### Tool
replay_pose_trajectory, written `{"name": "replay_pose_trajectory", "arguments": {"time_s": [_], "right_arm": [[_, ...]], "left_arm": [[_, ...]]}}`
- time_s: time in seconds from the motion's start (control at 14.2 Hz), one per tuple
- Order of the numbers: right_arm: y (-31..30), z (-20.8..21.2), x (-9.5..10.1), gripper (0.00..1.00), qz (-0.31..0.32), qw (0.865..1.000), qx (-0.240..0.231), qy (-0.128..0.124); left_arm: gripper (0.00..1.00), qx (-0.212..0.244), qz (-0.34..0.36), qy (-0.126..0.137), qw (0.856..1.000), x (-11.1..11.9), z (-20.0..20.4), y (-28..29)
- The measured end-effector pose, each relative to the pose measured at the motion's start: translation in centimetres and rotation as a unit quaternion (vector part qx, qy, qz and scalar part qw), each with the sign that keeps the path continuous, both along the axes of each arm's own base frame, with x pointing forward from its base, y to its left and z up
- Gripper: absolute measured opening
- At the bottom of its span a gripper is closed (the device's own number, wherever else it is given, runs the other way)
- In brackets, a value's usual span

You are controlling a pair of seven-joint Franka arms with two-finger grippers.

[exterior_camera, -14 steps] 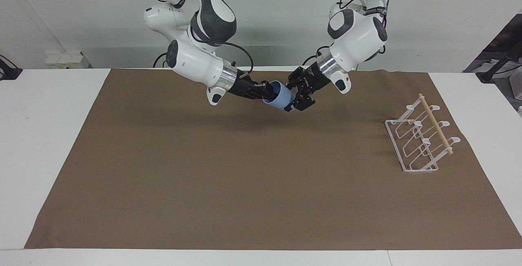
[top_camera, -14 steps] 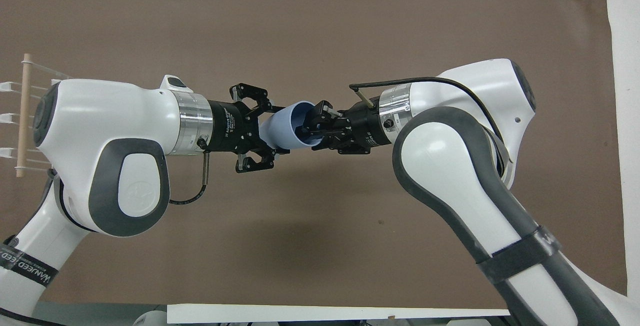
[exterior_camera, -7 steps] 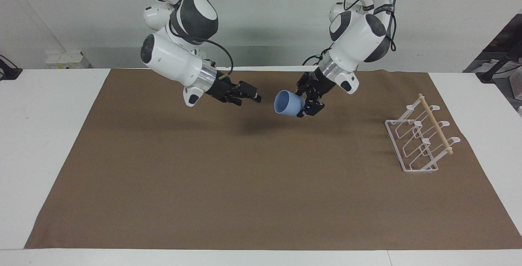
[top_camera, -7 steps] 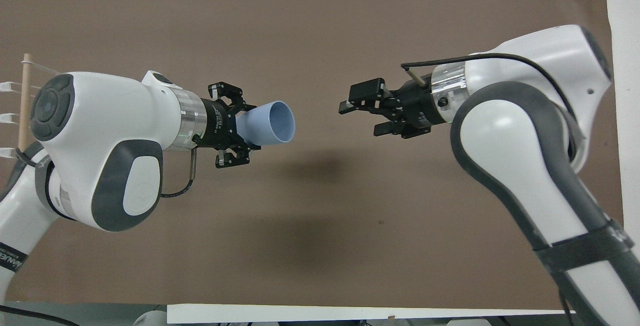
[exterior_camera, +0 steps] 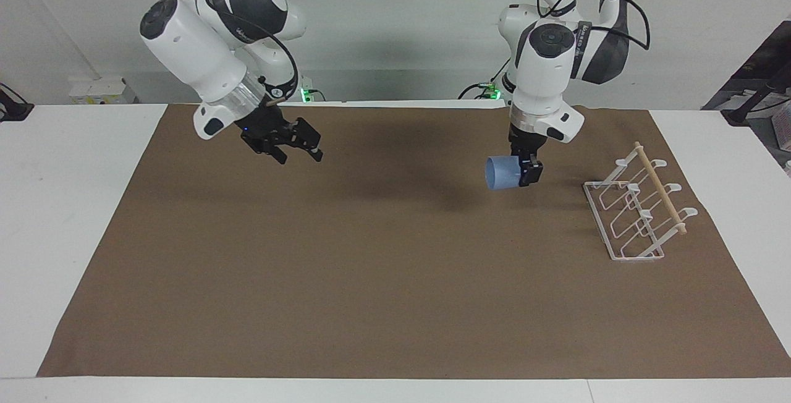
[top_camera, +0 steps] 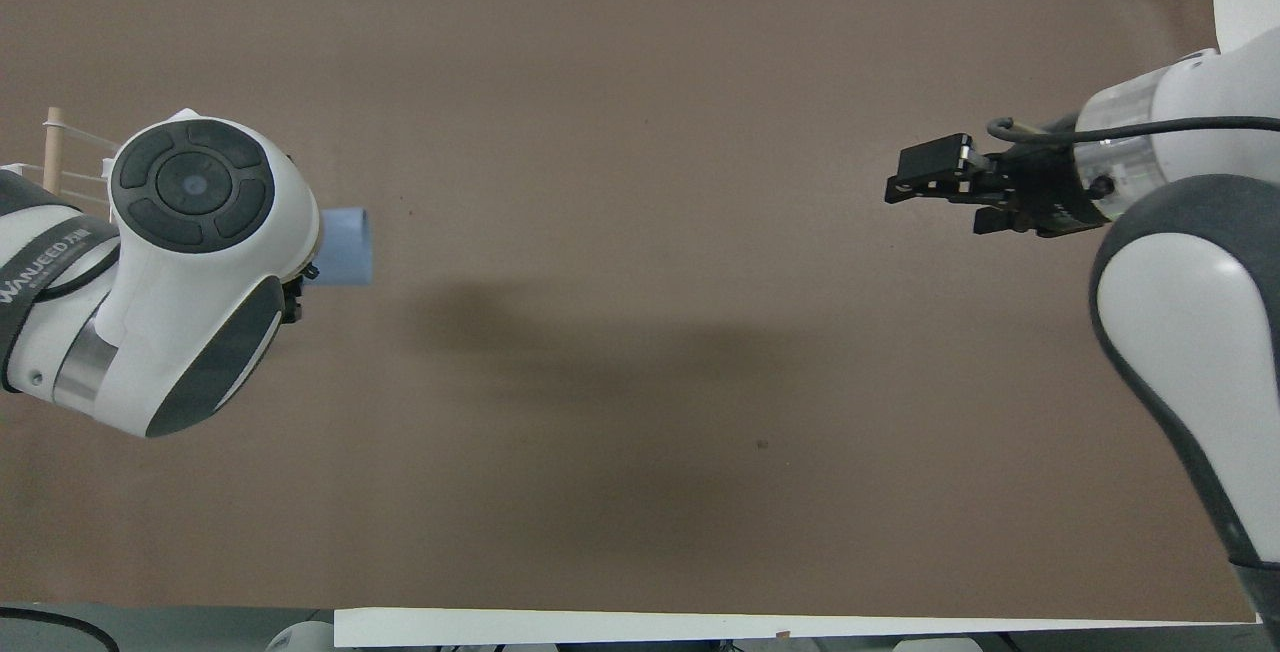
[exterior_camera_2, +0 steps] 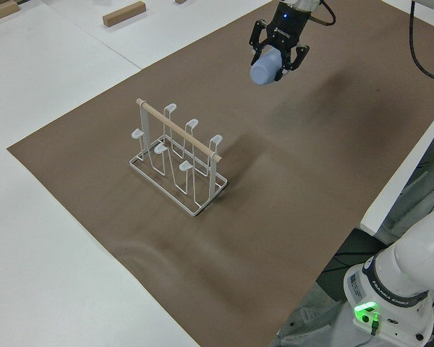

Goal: Hang cup on cup holder
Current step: 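Carry the cup to the rack with the left gripper while the right withdraws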

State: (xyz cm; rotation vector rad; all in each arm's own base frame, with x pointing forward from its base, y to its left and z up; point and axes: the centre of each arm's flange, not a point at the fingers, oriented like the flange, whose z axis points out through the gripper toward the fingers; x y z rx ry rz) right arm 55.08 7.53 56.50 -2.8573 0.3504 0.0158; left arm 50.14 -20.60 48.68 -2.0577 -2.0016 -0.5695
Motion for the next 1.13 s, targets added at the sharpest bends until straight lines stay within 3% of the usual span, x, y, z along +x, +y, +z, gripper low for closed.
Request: {"name": "replay_pose_trajectory", "arguments": {"time_s": [0.21,0.42,0.63,1.13], "right_arm": [[-3.9,4.3,-1.1,1.00,0.008,0.997,-0.079,0.021],[-6.0,7.7,-2.1,1.00,0.023,0.992,-0.122,0.030],[-7.3,8.7,-2.8,1.00,0.040,0.987,-0.147,0.044],[-9.7,8.0,-3.0,1.00,0.066,0.985,-0.144,0.066]], "left_arm": [[0.76,0.128,-0.001,-0.043,0.991,1.5,1.7,3.6],[0.76,0.201,-0.007,-0.066,0.977,2.7,2.1,6.2],[0.76,0.247,-0.017,-0.064,0.967,4.1,0.4,7.3],[0.76,0.323,-0.017,-0.037,0.945,6.1,-2.7,10.3]]}}
